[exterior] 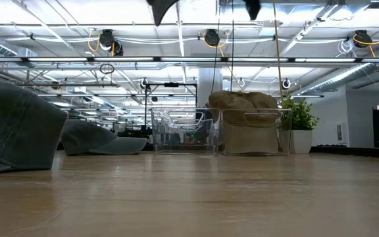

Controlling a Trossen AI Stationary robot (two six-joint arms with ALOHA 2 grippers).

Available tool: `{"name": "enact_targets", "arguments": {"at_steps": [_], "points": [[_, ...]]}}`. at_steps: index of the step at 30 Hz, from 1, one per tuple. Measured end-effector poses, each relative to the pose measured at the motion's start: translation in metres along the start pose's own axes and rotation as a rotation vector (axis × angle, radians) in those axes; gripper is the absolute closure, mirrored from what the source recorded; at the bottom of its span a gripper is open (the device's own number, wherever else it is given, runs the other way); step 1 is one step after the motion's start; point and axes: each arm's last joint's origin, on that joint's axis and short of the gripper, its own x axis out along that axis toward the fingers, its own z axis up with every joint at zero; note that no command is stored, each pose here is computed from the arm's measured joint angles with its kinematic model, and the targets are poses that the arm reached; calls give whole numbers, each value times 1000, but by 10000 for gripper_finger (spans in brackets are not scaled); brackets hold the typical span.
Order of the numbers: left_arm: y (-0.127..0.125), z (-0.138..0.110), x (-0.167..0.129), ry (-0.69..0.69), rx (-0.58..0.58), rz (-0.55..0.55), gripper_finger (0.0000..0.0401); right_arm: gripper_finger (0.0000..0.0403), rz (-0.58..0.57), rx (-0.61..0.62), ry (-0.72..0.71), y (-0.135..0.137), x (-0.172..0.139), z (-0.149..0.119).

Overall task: Pick & Place hat
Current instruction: Put the bottom right blue cap into the left transparent bin

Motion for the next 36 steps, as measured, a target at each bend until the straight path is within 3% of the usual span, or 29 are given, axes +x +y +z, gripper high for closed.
{"name": "enact_targets", "arguments": {"at_steps": [5,15,22,26,31,33,36], "points": [[-5,2,-15,-8,205,127,380,224,-141,-43,-44,10,-26,9],[16,-2,-12,124,508,448,380,225,-56,17,-139,27,-56,23],[60,-15,14,270,561,516,380,227,-12,21,-152,35,-63,25],[93,-28,30,336,493,537,380,231,-27,50,-157,35,-63,25],[130,-44,45,447,462,670,380,231,-30,57,-159,35,-63,25],[141,-47,50,446,454,700,380,232,-29,57,-159,35,-63,25],[155,-51,56,413,446,662,380,232,-30,57,-159,35,-63,25]]}}
